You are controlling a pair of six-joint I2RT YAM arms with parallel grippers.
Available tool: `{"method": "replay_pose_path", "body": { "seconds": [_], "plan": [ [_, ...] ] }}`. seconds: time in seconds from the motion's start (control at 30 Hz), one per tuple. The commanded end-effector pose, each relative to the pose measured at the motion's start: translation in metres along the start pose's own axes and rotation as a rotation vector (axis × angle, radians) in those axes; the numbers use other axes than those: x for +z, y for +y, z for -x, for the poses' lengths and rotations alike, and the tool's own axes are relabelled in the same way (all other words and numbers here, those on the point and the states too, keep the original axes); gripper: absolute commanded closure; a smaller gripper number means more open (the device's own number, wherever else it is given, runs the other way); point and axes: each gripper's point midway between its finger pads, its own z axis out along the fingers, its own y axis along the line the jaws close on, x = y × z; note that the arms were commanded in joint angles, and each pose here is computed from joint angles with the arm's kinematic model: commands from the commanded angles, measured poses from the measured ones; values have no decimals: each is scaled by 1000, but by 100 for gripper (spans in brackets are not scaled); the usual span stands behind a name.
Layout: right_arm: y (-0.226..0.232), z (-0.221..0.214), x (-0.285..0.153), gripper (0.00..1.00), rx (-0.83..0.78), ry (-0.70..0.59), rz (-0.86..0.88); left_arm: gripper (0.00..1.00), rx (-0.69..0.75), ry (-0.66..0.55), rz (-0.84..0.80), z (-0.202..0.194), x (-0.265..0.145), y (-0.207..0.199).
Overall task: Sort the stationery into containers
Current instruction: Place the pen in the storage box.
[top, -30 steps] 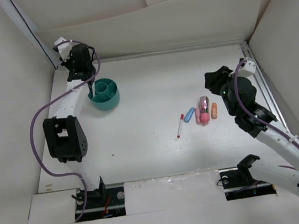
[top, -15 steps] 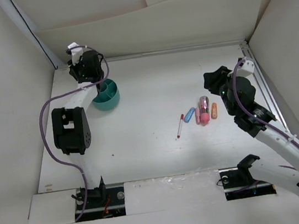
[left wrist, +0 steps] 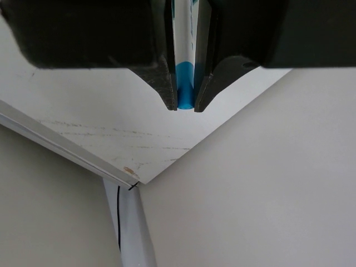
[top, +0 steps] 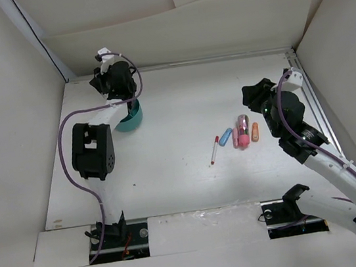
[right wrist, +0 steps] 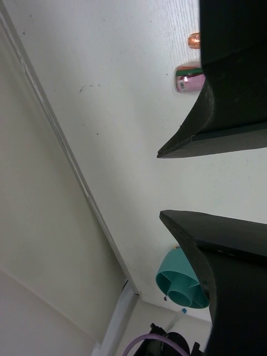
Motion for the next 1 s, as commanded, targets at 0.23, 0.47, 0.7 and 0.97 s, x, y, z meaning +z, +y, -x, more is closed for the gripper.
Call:
{"method": "replay_pose_path", "body": {
  "seconds": [0.23,0.47,0.7,0.97],
  "plan": [
    [7,12,1,52,16,-46,32,100,28,-28,69,-7,5,3],
    [7,12,1,52,16,-46,32,100,61,-39,85,-14,6,5],
    [9,11,1,52,16,-41,39,100,70,-50,98,-20,8,2],
    [8,9,3,52,12,-34,35,100,89,-47,118,-27,9,2]
  ]
}}
